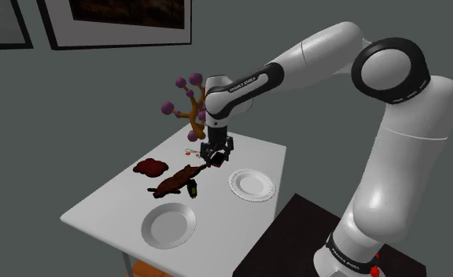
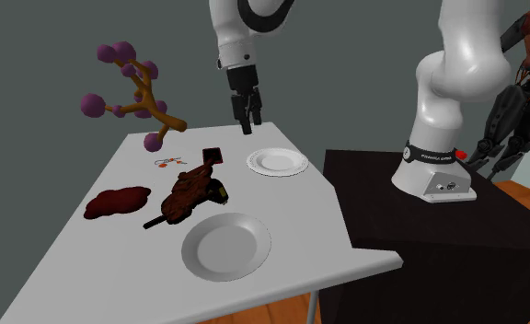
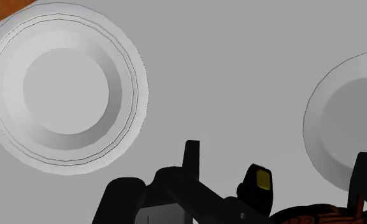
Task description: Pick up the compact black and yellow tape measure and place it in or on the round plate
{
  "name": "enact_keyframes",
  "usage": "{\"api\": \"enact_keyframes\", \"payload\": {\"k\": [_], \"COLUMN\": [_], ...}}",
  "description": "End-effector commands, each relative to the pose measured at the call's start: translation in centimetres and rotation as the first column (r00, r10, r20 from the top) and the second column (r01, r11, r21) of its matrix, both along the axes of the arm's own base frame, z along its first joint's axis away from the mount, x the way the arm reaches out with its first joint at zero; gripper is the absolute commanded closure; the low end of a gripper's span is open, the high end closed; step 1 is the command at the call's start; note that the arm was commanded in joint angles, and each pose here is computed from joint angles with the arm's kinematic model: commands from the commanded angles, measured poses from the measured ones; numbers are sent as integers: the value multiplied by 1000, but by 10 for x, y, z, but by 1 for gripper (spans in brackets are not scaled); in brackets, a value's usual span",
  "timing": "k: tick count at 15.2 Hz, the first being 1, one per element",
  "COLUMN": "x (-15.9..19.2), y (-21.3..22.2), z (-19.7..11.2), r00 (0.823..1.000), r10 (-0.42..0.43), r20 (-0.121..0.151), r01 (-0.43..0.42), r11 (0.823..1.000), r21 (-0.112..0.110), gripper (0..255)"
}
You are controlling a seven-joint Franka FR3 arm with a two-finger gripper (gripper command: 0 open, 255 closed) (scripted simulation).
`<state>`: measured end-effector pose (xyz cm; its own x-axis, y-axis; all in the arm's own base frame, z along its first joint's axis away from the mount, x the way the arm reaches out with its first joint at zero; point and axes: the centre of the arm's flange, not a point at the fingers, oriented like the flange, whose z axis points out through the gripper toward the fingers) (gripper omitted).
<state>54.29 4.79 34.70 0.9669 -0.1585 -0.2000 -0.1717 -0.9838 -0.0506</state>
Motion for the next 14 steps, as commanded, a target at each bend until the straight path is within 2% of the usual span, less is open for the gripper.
{"api": "enact_keyframes", "payload": {"k": [1, 14], "x": [20, 144], "y": [2, 16], "z": [-17, -141], "r00": [1000, 999], "r10": [-3, -20], "r20": [-4, -35], "r01": [3, 20], "r11": [1000, 1000], "r21": [2, 13], "gripper": [0, 0]}}
